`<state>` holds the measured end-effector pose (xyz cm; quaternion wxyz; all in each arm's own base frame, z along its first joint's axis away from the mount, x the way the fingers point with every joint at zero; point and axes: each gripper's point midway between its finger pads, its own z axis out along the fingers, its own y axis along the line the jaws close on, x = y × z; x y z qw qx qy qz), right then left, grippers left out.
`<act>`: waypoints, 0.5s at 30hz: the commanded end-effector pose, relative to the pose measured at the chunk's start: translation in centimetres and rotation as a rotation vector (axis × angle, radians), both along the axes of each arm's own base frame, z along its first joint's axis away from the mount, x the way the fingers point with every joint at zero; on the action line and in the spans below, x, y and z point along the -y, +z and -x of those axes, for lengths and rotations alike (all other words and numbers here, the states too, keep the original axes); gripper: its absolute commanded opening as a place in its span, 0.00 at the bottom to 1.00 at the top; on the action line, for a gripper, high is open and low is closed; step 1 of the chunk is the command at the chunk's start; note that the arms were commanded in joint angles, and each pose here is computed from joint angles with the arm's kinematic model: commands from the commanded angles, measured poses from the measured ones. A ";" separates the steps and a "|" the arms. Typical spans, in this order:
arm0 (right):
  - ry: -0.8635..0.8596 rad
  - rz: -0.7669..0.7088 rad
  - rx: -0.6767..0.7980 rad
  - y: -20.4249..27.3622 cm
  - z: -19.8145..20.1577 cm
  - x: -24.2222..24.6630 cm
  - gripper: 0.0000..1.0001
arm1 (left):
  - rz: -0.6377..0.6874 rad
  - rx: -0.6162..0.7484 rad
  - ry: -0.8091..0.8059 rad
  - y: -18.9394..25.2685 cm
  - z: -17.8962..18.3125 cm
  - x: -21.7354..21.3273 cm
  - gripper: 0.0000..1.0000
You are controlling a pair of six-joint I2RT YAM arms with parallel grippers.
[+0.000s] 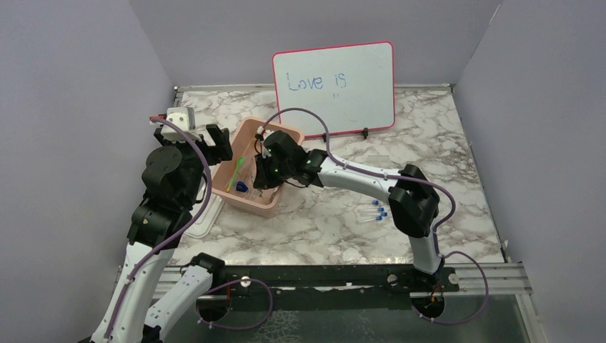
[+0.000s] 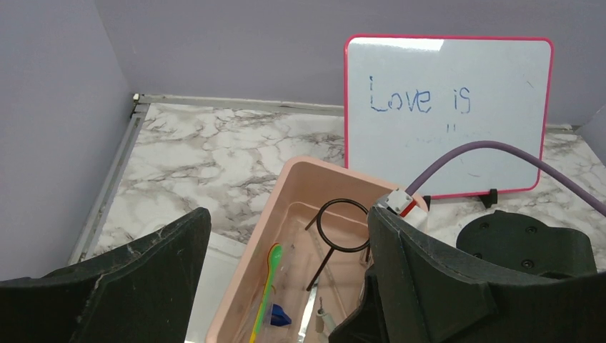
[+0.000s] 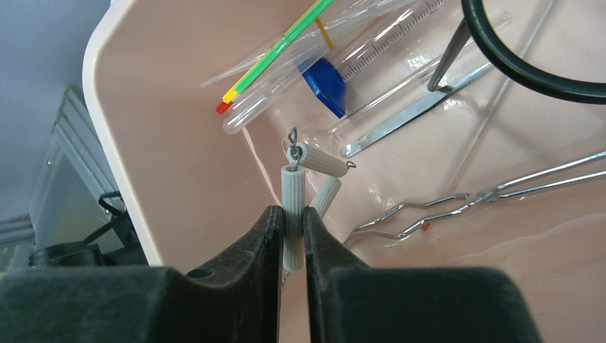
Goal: Organize the chemistry lab equipment
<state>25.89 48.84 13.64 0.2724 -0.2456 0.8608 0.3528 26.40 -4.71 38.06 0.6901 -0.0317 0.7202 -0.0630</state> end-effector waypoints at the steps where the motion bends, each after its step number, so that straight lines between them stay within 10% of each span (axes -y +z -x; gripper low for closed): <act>1: -0.043 0.094 0.028 -0.7 -0.9 1.1 0.22 | -0.005 0.019 0.016 0.5 -0.2 -0.3 0.84; 15: -0.149 0.041 0.151 6.3 -1.8 4.0 0.33 | -0.001 0.020 -0.009 0.6 -0.2 0.2 0.84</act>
